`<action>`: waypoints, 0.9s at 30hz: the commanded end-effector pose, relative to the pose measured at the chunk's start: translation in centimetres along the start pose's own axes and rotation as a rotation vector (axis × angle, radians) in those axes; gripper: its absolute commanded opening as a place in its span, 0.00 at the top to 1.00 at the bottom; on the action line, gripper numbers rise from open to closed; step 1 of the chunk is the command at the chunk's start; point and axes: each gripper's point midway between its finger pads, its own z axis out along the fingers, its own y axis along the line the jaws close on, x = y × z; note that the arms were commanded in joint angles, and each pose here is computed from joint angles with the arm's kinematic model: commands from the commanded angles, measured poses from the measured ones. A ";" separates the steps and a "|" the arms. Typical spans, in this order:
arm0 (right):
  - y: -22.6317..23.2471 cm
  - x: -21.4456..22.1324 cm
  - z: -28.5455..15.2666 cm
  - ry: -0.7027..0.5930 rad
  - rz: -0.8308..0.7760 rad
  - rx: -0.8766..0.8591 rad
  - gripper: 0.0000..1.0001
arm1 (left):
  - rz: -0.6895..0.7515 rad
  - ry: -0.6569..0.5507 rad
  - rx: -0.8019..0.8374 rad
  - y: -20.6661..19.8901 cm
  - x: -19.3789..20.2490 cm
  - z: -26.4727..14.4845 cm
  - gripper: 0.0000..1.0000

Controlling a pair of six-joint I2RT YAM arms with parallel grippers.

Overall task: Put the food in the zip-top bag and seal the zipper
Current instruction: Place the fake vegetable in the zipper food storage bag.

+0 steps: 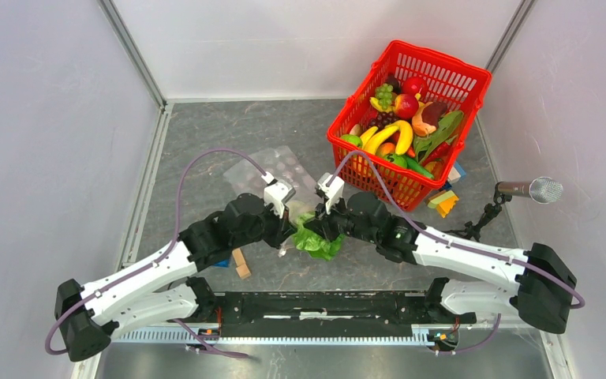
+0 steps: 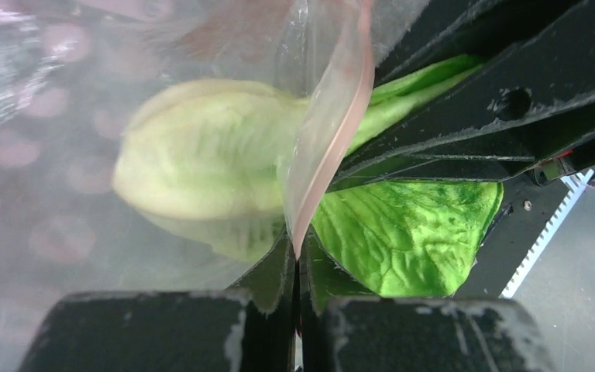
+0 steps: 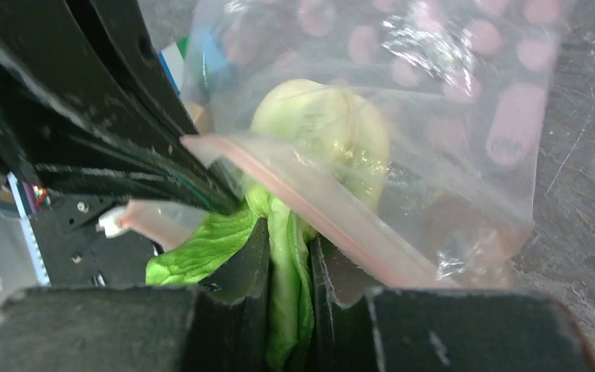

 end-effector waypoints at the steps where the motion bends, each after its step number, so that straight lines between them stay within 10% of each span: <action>1: -0.1 -6.1 -0.4 -0.251 0.096 0.039 0.89 | 0.049 -0.006 0.084 -1.7 -0.9 0.3 0.98; 6: -4.9 -3.6 -1.5 -0.251 0.198 0.302 0.88 | 0.053 -0.039 0.100 -2.1 -1.8 -0.4 0.98; 12: 0.2 -5.7 -0.6 -0.294 0.099 0.009 0.84 | 0.071 -0.013 0.187 -3.7 -1.8 -0.5 0.98; 20: -3.5 -3.6 -0.8 -0.139 0.037 0.222 0.53 | 0.005 -0.069 0.113 -2.6 -2.5 -0.7 0.98; 27: -0.4 -4.4 -3.2 -0.165 0.028 0.052 0.27 | -0.120 -0.167 -0.049 0.3 -3.1 -0.6 0.98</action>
